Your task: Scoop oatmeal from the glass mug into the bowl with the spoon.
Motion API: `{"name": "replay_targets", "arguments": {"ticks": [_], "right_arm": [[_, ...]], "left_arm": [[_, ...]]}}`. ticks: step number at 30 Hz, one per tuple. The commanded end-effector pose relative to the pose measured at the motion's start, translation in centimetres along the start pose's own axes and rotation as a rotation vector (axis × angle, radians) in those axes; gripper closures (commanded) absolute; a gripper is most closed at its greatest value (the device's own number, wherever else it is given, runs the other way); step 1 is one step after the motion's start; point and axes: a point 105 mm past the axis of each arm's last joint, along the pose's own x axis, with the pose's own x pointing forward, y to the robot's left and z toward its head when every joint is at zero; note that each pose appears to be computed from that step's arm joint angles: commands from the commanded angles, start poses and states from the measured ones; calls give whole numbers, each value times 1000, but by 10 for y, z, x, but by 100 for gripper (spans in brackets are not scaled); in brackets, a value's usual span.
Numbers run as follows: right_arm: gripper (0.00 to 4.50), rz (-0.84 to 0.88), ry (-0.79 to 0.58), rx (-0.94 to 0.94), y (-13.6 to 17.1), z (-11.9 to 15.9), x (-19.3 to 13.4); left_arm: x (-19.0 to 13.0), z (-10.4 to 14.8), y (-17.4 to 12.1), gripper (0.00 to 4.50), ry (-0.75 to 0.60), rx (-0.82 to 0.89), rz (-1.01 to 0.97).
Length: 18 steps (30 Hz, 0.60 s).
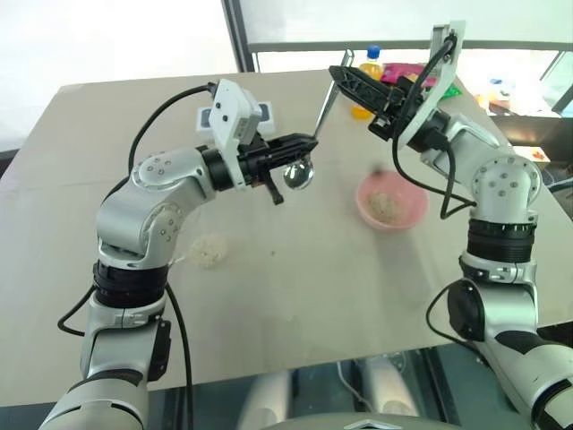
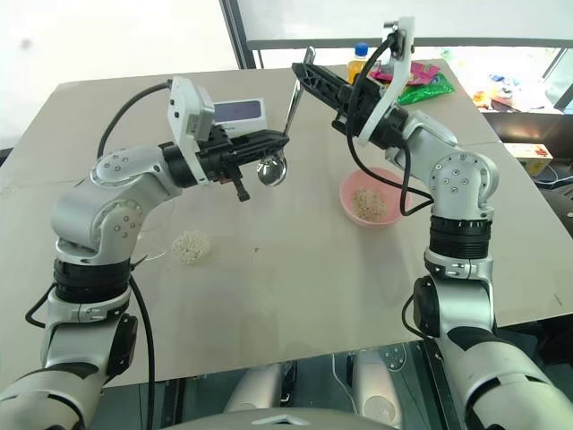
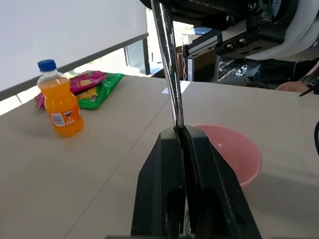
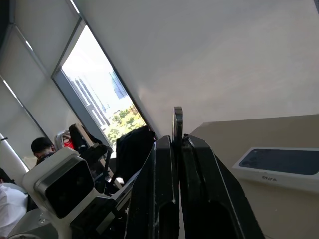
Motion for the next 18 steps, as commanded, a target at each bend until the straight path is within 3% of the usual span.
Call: {"name": "replay_targets", "arguments": {"ticks": [1,4,5,8,13,14,18], "right_arm": [[448,2,-48,-40,5,12,-2],[448,-10,-50,-43,3,13,-2],[450,-13,-51,-43,2,13,-3],[450,-20,-54,-46,1,14,-4],[450,-28,-57,-48,0,16,-6],[450,-31,-59,-47,0,17,-6],[450,-38,-69,-45,0,18,-5]], "left_arm": [[-2,15,1,450,-47,62,6],[-2,18,6,450,-64,81,40],[-3,19,8,388,-66,91,52],[-4,15,8,270,-47,104,45],[-4,16,17,21,-55,121,93],[-4,17,18,3,-59,119,100],[-2,14,9,3,-44,128,52]]}}
